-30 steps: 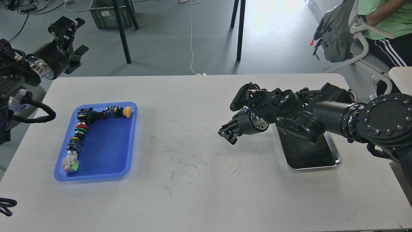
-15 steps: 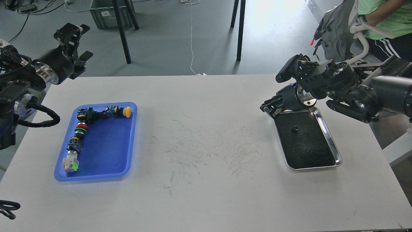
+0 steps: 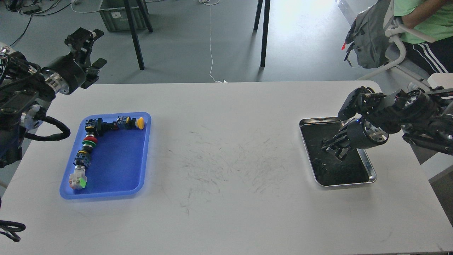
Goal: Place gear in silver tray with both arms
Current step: 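Lift the black gear and lower it into the silver tray, then open the right gripper and raise it away from the silver tray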
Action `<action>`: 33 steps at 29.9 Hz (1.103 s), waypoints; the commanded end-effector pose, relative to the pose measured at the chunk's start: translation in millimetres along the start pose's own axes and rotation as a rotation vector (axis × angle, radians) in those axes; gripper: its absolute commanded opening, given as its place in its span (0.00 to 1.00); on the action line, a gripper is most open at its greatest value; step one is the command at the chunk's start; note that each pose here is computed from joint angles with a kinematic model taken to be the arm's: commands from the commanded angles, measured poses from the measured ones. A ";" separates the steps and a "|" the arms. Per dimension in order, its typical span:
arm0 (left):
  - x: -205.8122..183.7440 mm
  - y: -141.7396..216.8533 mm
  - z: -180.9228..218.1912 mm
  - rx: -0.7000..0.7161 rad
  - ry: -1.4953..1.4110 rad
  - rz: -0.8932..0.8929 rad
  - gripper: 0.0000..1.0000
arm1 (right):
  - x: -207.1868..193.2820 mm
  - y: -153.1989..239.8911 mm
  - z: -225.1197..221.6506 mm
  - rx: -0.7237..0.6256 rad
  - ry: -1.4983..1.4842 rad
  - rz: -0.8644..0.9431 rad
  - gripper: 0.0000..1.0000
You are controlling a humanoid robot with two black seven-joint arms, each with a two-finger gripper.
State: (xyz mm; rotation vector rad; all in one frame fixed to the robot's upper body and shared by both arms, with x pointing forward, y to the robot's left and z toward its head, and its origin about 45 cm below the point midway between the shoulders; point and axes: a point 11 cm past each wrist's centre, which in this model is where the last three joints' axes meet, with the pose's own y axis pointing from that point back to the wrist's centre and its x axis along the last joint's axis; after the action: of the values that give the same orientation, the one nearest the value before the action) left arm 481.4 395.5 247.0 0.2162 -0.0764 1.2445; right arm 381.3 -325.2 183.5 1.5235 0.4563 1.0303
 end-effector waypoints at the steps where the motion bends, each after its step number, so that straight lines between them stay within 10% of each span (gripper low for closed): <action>1: -0.2 1.6 -3.9 0.006 0.004 0.001 0.99 | -14.5 -0.1 0.7 -0.004 0.033 -0.043 0.02; 11: -1.3 2.2 -6.5 0.011 0.005 -0.001 0.99 | -16.8 -0.6 1.2 -0.006 0.039 -0.050 0.07; 18: -1.2 2.5 -7.2 0.012 0.007 0.000 0.99 | -12.6 0.1 5.0 -0.016 0.008 -0.031 0.66; 33: 42.7 24.0 -11.4 -0.033 0.097 0.203 0.99 | 14.9 3.0 4.5 -0.003 -0.081 0.084 0.73</action>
State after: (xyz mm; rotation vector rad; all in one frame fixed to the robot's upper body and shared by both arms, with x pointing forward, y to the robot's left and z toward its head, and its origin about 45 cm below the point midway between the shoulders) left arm 477.3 426.9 253.9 0.1187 -0.0482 1.3744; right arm 386.1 -327.0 186.8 1.5470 0.3941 1.0190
